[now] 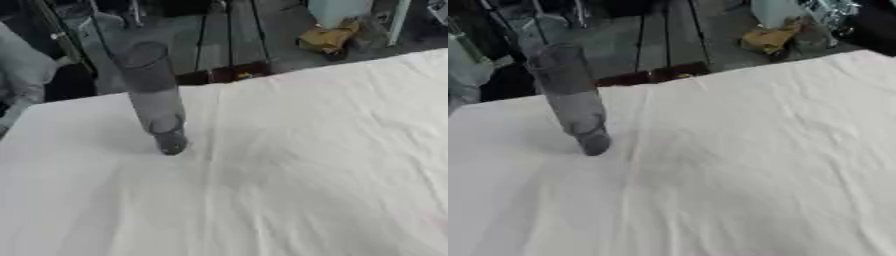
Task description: Arrange flowers into the vase.
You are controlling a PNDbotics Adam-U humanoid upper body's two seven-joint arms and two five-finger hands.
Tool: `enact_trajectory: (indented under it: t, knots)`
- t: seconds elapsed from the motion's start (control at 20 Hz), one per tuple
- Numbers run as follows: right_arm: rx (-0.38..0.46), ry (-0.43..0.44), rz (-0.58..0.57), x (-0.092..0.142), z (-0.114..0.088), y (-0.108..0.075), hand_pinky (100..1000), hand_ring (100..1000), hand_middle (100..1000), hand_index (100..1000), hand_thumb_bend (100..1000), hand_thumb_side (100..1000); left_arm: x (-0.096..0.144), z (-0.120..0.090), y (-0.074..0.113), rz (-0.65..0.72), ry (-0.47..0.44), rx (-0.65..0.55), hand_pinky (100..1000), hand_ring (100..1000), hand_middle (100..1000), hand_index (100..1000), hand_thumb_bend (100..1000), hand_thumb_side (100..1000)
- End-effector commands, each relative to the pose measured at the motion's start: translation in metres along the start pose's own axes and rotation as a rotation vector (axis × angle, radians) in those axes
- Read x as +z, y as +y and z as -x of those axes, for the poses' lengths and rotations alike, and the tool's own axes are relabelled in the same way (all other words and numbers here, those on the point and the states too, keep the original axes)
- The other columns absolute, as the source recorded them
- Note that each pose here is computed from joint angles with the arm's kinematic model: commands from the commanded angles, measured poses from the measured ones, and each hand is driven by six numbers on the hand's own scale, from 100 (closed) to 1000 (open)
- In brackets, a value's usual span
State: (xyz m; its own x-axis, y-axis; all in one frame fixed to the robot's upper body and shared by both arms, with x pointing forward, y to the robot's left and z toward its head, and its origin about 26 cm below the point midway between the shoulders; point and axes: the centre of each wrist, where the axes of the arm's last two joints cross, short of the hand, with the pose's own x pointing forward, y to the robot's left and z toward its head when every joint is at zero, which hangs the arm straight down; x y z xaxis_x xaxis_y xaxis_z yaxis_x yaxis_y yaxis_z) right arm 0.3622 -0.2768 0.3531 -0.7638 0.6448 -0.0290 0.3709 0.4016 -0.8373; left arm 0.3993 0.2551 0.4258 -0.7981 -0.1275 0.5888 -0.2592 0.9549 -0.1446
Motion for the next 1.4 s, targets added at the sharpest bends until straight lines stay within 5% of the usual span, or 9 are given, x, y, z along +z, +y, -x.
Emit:
enact_trajectory:
  t: [0.05,0.55,1.4]
  knots:
    - [0.033,-0.032,0.023,-0.004,-0.005,-0.015,830,922,876,867,157,1000,-0.008,-0.011,-0.003,-0.043,-0.059,0.045,100,100,100,100,100,566]
    - [0.063,-0.065,0.049,-0.011,-0.009,-0.027,830,921,875,865,156,1000,-0.021,-0.019,-0.012,-0.234,-0.206,0.169,100,100,100,100,100,573]
    - [0.087,-0.077,0.072,-0.014,-0.010,-0.037,827,919,873,865,162,1000,-0.026,-0.014,-0.016,-0.262,-0.341,0.223,100,100,100,100,100,580]
